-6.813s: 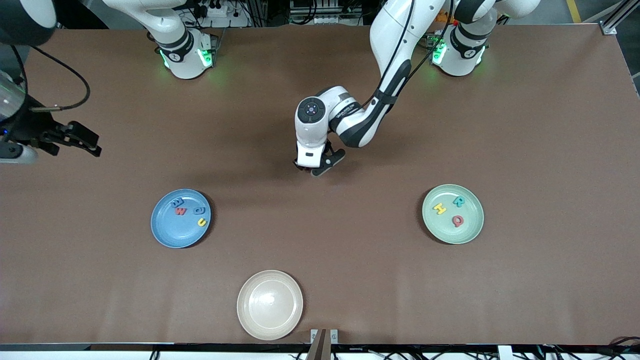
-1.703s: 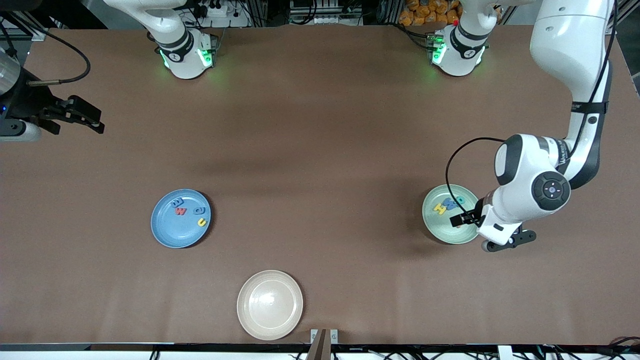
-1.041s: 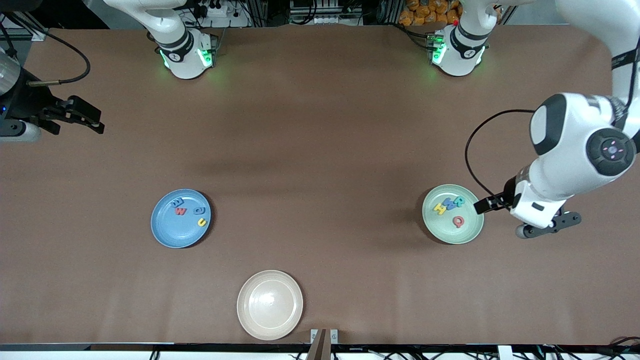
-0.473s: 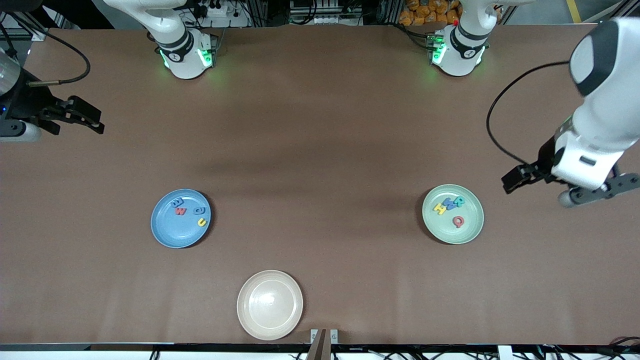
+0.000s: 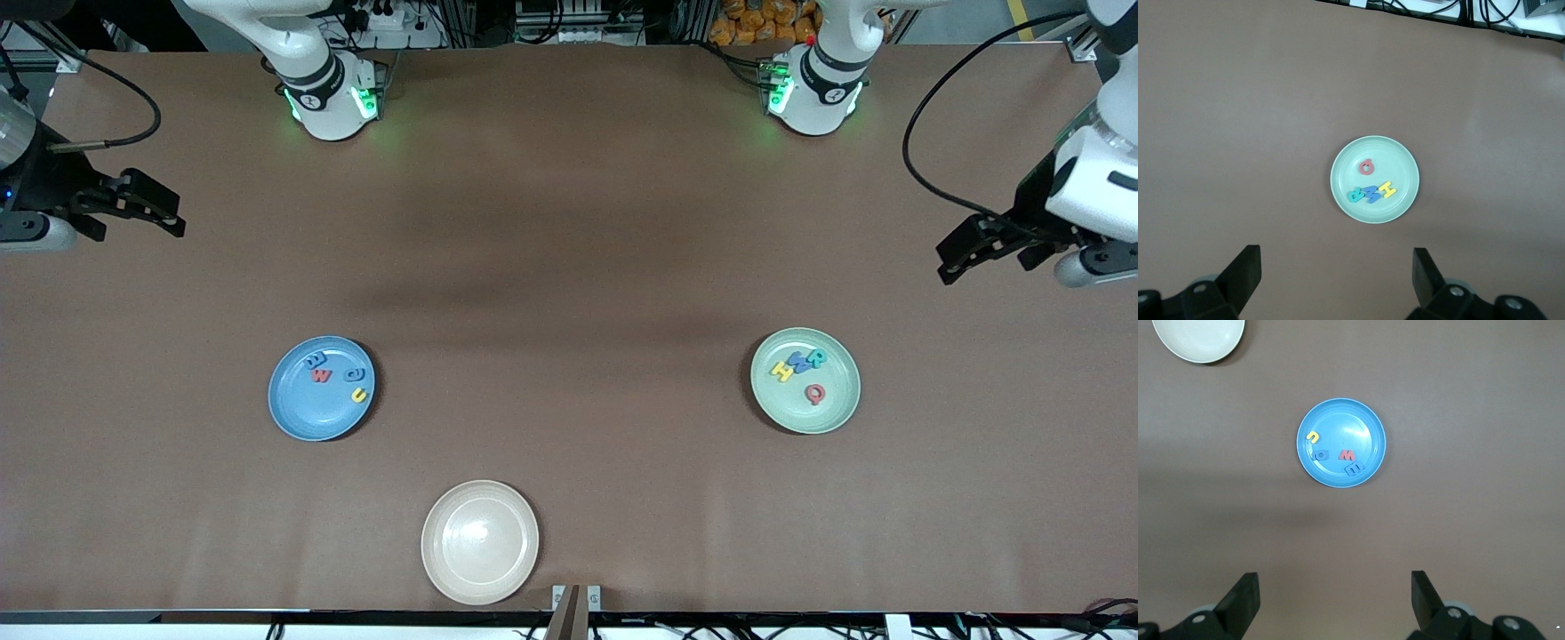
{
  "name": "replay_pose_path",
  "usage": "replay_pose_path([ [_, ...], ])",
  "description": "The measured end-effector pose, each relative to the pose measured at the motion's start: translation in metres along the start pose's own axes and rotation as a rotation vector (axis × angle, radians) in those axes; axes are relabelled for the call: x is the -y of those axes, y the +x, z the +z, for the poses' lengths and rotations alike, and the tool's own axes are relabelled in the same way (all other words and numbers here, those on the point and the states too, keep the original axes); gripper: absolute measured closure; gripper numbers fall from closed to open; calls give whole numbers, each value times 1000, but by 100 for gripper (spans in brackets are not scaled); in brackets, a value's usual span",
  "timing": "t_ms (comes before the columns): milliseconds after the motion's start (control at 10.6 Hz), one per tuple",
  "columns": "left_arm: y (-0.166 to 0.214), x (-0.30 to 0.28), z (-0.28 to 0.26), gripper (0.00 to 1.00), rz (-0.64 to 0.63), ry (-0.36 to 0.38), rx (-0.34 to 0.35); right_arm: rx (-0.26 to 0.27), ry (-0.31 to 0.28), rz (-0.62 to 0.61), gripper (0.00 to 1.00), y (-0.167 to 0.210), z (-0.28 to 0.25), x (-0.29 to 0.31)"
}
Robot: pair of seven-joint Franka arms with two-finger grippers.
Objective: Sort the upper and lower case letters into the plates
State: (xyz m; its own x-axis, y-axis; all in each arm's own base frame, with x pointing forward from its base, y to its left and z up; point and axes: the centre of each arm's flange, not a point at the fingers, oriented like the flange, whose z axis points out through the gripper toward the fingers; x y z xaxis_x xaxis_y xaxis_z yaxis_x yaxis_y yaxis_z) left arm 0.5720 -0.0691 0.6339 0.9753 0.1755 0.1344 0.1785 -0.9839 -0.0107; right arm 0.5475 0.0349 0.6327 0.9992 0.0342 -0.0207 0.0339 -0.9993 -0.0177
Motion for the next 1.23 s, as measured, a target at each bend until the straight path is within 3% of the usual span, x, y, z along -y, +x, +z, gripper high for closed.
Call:
replay_pose_path([
  [378,-4,7,-5,0,-2,4,11,12,0,-10,0,0,6,-5],
  [757,-10,6,-13,0,151,-12,22,11,0,-10,0,2,11,-6],
  [1230,-17,-1,-13,0,189,-71,58,10,0,-10,0,2,14,-6],
])
